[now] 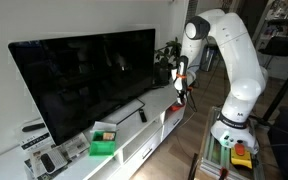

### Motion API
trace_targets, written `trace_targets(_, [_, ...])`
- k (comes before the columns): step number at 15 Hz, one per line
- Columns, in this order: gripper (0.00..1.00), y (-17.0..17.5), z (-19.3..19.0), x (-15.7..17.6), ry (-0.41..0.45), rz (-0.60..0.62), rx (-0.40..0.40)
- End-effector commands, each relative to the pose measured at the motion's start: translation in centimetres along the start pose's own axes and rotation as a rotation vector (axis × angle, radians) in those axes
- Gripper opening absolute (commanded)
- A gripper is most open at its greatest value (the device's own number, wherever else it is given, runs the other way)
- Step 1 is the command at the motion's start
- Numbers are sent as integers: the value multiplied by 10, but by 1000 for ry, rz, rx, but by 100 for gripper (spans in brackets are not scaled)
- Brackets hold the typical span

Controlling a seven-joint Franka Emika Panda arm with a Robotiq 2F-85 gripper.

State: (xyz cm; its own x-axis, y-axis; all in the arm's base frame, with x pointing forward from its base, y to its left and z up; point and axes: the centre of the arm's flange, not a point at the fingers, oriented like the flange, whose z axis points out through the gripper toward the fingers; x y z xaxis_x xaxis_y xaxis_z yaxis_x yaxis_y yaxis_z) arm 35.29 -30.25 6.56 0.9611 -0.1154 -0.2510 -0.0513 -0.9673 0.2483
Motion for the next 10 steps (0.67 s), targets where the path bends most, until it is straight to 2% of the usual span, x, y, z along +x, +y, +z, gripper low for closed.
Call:
trace_targets(1, [100,23,72,19,-58,8,-66])
trace_targets(4, [100,37,115,27,-66,34,-47])
trace_targets(8, [100,51,146,42,-49,67,-113])
trace_targets(10, [100,51,157,50,-10,56,-113])
